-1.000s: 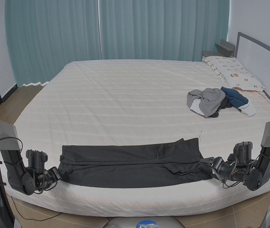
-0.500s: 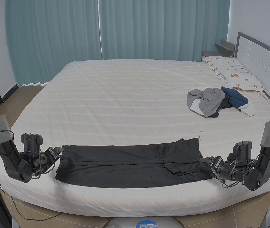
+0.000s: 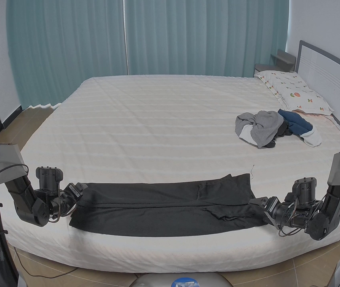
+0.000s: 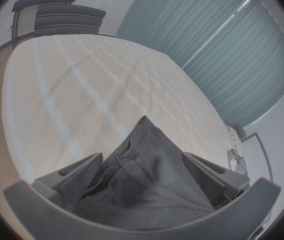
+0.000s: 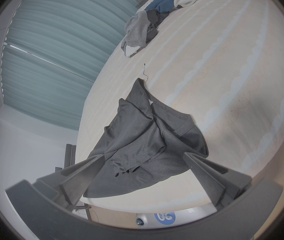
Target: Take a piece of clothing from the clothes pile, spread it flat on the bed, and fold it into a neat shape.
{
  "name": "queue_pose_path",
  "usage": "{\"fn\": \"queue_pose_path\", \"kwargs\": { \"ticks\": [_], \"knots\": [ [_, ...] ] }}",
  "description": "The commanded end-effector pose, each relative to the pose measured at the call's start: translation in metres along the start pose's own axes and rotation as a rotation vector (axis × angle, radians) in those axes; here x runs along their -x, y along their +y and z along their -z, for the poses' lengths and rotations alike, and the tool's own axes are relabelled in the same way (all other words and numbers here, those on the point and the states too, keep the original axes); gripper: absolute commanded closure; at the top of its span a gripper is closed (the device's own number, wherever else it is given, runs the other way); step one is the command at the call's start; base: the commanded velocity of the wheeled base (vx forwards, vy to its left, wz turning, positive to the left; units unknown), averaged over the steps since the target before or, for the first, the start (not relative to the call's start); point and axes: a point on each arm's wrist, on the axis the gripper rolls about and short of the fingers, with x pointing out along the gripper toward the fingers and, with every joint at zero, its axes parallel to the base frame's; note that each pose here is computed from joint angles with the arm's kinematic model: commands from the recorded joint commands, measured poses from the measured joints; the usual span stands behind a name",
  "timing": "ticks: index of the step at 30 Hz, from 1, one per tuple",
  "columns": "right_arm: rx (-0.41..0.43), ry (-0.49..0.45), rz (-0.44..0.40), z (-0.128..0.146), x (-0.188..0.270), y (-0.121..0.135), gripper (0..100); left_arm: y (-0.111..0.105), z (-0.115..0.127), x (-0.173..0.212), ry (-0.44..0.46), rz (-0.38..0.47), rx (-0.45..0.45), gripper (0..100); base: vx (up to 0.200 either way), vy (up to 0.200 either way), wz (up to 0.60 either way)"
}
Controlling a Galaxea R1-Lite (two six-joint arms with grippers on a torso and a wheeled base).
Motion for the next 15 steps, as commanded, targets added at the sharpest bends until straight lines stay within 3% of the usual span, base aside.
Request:
{"fn": "queue_pose_path", "kwargs": {
  "ticks": [1,4,5,13,15],
  "knots": [
    [0.002,-0.003,-0.006,0.000,0.001,0.001,0,-0.001,0.007,-0.007,0.021,-0.004,-0.004,0,0.000,0.000,0.00],
    [0.002,-0.004,-0.007,-0.001,0.002,0.002,0,0.000,0.011,-0.012,0.031,-0.011,-0.007,0,0.000,0.000,0.00],
    [0.003,-0.006,-0.009,-0.001,0.002,0.002,0,0.001,0.012,-0.013,0.034,-0.015,-0.007,100,0.000,0.000,0.00],
    [0.024,-0.028,-0.067,0.001,0.010,0.022,0,-0.001,0.009,-0.014,0.014,-0.013,-0.002,100,0.000,0.000,0.00],
    [-0.001,-0.048,-0.107,-0.003,0.015,0.034,0,-0.005,0.005,-0.014,-0.006,0.004,0.045,100,0.000,0.000,0.00]
  ]
}}
